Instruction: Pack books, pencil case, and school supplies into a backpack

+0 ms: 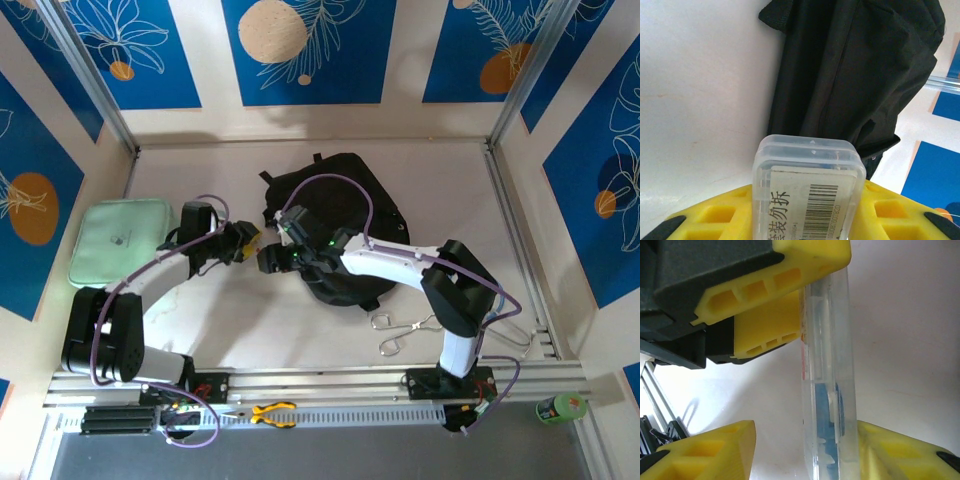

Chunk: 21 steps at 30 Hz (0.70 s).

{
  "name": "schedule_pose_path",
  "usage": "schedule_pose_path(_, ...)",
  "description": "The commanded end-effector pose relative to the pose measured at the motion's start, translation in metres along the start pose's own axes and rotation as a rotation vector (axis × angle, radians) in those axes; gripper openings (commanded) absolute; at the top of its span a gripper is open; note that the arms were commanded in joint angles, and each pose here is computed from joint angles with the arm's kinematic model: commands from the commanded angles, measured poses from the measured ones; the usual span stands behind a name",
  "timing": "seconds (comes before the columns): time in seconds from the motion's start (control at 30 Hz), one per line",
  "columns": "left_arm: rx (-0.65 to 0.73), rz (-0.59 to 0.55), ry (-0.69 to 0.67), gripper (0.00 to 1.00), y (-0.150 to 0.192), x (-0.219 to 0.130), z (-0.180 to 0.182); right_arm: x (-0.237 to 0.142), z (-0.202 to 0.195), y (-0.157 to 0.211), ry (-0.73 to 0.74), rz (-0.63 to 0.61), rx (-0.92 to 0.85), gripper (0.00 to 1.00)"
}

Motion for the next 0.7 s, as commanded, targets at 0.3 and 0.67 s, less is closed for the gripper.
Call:
schedule_pose_path(0.3,0.000,0.021,0.045,0.34,0.005,-0.001,-0.006,0.005,-0.002,-0.011,-0.047,-0.007,-0.016,0.16)
schedule_pose_path(0.67,0.196,-0.080,-0.032,0.84,-0.009,-0.023,-0.022,-0.046,-0.026,-0.020,-0.011,-0.103,0.003,0.13)
Point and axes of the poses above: each hand's point on the last joint's axis, 136 mm out from that joint toward the fingers, its own x axis out along the fingers, its own z axis along the line the jaws close on, y = z × x, the point moved 3 cm from there along -x, back along the fingers, and after that the axes turned 5 degrees about x, right-handed, at the moved point
